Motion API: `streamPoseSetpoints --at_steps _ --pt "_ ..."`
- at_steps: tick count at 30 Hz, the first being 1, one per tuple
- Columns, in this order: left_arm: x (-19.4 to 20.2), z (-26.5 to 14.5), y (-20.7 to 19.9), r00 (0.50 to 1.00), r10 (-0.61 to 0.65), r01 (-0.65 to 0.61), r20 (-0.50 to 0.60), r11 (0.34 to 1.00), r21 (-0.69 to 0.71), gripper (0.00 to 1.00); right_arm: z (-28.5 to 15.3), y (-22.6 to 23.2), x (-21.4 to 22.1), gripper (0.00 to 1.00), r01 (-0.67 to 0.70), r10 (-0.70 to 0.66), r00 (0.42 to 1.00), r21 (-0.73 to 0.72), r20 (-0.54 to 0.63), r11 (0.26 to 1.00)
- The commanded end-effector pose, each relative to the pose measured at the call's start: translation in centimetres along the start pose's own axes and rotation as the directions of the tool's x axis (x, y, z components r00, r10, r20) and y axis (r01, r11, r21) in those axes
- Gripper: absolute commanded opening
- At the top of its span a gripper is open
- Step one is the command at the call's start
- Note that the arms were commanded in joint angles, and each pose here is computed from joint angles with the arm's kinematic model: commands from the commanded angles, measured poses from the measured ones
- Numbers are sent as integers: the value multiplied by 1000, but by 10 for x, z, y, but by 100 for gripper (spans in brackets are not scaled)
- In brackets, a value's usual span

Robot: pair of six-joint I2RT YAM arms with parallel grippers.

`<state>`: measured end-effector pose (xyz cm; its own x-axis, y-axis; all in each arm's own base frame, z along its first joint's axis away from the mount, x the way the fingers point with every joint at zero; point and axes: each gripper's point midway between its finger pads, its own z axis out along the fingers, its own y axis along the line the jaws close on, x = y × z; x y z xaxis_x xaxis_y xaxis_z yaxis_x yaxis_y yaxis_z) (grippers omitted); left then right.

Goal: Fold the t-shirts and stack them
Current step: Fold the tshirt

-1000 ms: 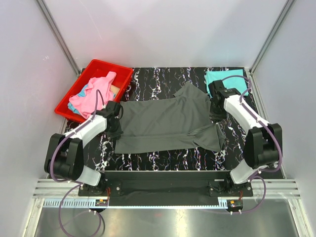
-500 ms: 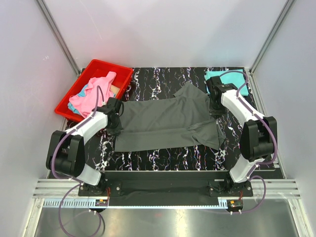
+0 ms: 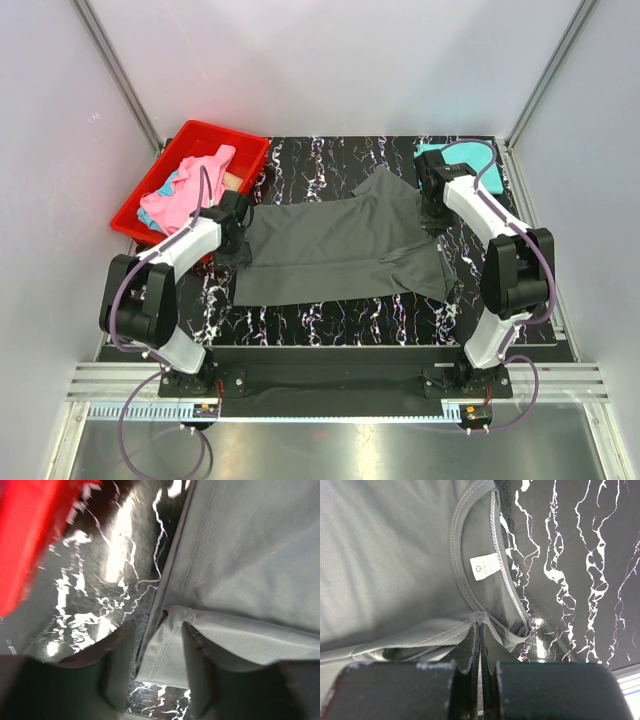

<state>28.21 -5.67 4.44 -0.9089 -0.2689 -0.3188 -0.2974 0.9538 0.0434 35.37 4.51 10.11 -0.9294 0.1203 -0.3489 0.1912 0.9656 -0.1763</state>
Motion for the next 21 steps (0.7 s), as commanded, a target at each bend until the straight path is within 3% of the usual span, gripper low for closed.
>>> streamPoseSetpoints --at_steps 1,3,6,9,15,19,21 --pt "-34 -39 -8 987 5 -7 163 1000 14 54 -10 8 -9 0 28 -28 999 -16 32 999" --pt "-36 -52 -25 978 2 -19 210 997 77 55 -7 8 -6 0 36 -36 999 -7 29 999" --pt "-17 -57 -60 982 -19 -27 189 971 238 55 -5 7 -5 0 52 -53 998 14 26 999" --pt "13 -40 -76 992 -12 -28 128 953 303 55 -7 3 -12 0 90 -93 995 66 46 994" --pt "52 11 -67 1000 21 -20 -3 973 230 56 -12 31 -42 0 272 -284 948 101 143 957" --pt "58 20 -63 1000 19 -17 -11 978 207 56 -13 49 -58 0 364 -379 908 111 177 925" --pt "57 20 -62 1000 19 -18 -1 979 205 56 -17 71 -66 0 440 -448 862 89 236 893"
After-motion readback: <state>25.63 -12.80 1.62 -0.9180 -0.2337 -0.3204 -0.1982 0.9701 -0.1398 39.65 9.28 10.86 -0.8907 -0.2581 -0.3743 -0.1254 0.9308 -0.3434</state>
